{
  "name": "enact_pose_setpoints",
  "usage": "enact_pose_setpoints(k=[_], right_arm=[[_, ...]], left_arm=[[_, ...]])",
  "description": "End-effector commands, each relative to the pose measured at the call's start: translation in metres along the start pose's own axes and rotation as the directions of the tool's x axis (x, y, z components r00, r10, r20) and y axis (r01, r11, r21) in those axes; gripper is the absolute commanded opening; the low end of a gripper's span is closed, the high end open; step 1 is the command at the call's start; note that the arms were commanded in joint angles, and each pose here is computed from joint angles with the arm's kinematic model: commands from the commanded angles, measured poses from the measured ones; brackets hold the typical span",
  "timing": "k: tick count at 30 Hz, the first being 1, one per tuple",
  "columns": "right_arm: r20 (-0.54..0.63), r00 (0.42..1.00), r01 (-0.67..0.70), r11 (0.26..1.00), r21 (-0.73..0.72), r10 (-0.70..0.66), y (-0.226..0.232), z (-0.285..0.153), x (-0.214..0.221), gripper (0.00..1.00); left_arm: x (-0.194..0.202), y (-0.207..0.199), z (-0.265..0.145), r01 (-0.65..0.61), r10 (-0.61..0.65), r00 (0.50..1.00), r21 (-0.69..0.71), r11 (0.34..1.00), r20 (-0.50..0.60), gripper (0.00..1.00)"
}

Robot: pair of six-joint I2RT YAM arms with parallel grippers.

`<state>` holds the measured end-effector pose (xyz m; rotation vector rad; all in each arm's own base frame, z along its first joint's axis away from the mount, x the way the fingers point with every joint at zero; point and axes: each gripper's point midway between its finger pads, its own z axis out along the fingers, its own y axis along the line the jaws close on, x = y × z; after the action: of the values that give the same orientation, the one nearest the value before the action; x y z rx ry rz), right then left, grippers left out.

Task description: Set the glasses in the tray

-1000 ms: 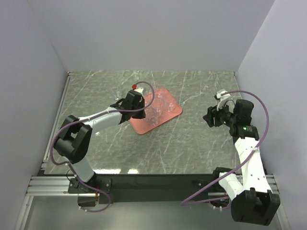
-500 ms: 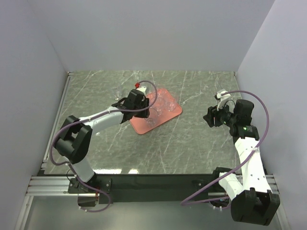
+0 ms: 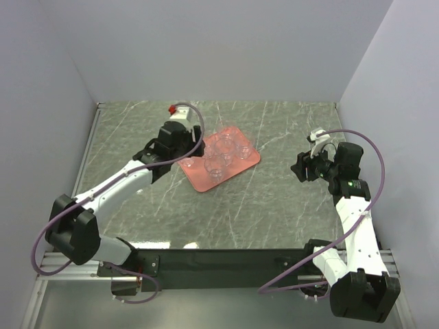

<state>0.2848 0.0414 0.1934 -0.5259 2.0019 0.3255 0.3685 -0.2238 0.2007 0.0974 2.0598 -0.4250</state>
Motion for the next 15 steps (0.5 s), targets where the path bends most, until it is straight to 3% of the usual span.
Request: enact_pose_setpoints(k=[1, 6, 11, 15], right_arm=[[0.027, 0.999, 0.018, 1.0, 0.006, -0.018, -0.003, -0.002, -0.006, 0.6], [0.025, 1.0, 0.017, 1.0, 0.006, -0.017, -0.003, -0.001, -0.005, 0.6], [0.024, 1.0, 0.018, 1.0, 0.005, -0.018, -0.003, -0.001, -0.005, 0.6], [0.023, 1.0, 0.015, 1.0, 0.007, -0.016, -0.004, -0.001, -0.004, 0.6]], left_arm=[[-0.023, 0.034, -0.002, 0.086, -0.081, 0.994, -0.066, 0.994, 0.076, 0.72], [-0.033, 0.086, 0.002, 0.292, -0.278, 0.954, -0.146, 0.945, 0.109, 0.72], [-0.03, 0.13, 0.018, 0.394, -0.38, 0.919, -0.254, 0.883, 0.104, 0.71], [-0.023, 0.166, 0.031, 0.49, -0.497, 0.863, -0.379, 0.785, 0.087, 0.7]])
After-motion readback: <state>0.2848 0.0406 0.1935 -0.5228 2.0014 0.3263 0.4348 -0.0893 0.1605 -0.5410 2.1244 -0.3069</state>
